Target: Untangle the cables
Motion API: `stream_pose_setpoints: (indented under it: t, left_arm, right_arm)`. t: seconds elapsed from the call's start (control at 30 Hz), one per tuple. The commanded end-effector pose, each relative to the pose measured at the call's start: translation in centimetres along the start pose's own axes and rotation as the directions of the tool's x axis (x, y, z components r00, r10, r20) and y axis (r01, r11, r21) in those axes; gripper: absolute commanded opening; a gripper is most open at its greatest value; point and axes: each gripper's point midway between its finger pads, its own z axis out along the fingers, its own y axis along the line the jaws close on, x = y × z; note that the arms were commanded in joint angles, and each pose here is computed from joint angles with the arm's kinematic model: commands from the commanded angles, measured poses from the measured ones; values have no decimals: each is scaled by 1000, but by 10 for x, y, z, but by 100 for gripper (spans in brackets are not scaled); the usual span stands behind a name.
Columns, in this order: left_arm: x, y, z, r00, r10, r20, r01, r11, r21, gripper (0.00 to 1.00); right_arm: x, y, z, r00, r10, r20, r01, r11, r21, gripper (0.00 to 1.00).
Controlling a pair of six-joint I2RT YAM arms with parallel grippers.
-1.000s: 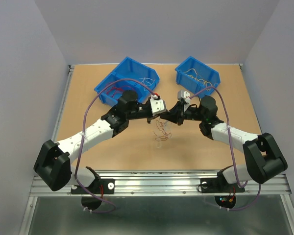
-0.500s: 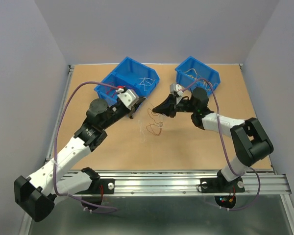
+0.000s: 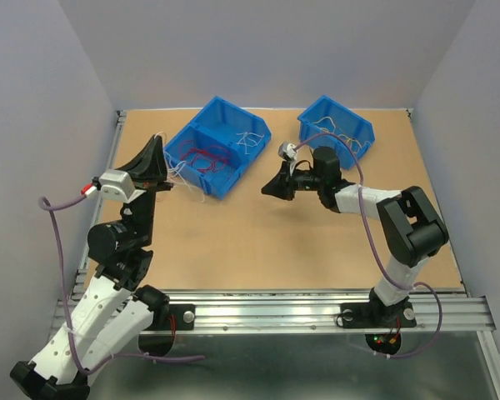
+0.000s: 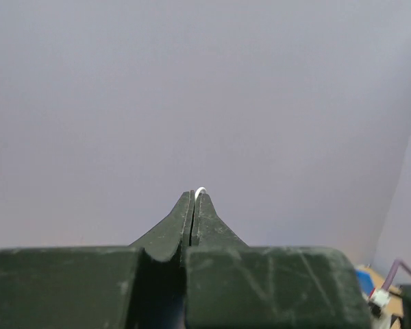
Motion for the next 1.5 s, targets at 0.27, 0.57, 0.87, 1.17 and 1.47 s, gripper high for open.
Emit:
stream_pose_setpoints:
  t: [0.27, 0.57, 0.87, 1.17, 1.47]
  left_arm:
    - [1, -75, 6, 1000, 24, 20, -30, 915, 402, 0]
    - [39, -136, -14, 994, 61, -87, 19, 700, 714, 0]
    - [79, -163, -18, 974, 87, -211, 115, 611, 783, 0]
    - [76, -155, -8, 975, 55, -215, 120, 685, 718, 0]
    - [57, -154, -13, 984, 20, -176, 116, 679, 725, 0]
  right_arm:
    - [-33, 15, -10, 989, -138, 61, 139, 990, -9, 77]
    - [-53, 49, -19, 957, -209, 201, 225, 972, -62, 100]
    - [-45, 70, -13, 955, -214, 205, 255, 944, -207, 100]
    - [-40, 89, -1, 956, -216, 200, 272, 909, -317, 100]
    - [-43, 82, 28, 962, -190, 198, 242, 926, -289, 100]
